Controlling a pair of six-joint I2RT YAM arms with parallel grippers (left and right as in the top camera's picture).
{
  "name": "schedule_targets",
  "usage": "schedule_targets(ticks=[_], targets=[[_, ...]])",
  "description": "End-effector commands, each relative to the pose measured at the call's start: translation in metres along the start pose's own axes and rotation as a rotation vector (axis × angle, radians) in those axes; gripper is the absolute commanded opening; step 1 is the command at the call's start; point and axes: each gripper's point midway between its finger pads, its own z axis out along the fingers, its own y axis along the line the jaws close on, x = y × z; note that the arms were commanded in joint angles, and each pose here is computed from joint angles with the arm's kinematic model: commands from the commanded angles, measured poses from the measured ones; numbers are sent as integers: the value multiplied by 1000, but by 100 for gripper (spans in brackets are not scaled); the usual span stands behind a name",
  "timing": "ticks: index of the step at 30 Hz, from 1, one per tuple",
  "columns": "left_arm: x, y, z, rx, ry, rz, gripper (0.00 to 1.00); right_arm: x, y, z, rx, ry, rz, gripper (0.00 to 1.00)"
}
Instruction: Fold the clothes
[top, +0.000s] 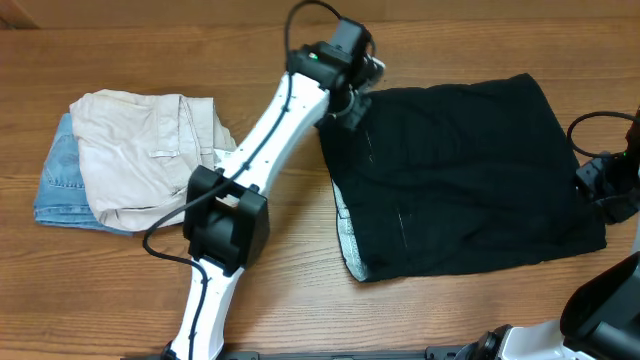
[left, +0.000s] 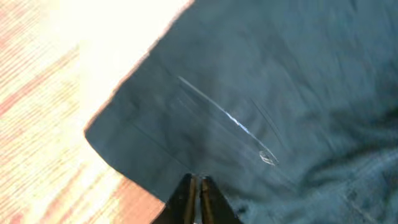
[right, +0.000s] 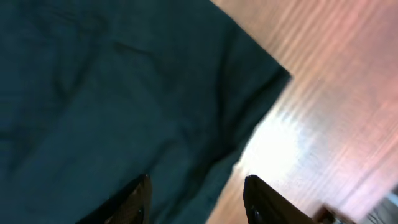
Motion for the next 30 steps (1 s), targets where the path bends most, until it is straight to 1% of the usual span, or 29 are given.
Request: schedule_targets(ticks=[1, 5, 8, 9, 11, 14, 15, 17, 19, 22, 26, 28, 30], targets=[[15, 0, 44, 61, 55, -6, 4, 1, 19, -2, -112, 17, -21, 51], [36, -6, 77, 118, 130, 43, 4, -2, 33, -4, -187, 13, -25, 52], [47, -5, 94, 122, 165, 48, 4, -3, 43, -6, -241, 15, -38, 51], [50, -1, 97, 107, 173, 45, 4, -3, 50, -8, -282, 16, -76, 51], [51, 21, 105, 3, 179, 28, 4, -1, 61, -12, -345, 20, -125, 51], [43, 73, 110, -236, 133, -101, 4, 1, 69, -14, -383, 22, -149, 52], [39, 87, 109, -282, 105, -133, 4, 1, 71, -14, -384, 20, -153, 51], [28, 111, 108, -315, 40, -191, 4, 2, 75, -15, -392, 15, -164, 51], [20, 131, 104, -322, -13, -244, 4, 2, 79, -16, -396, 10, -175, 51], [3, 148, 93, -273, -86, -280, 4, 4, 86, -17, -403, 2, -196, 51], [-24, 154, 70, -189, -176, -296, 4, 7, 94, -19, -411, -5, -220, 51], [-35, 155, 56, -185, -201, -287, 5, 9, 96, -19, -412, -5, -227, 52], [-42, 151, 39, -170, -202, -269, 13, 10, 97, -19, -412, -4, -230, 52]])
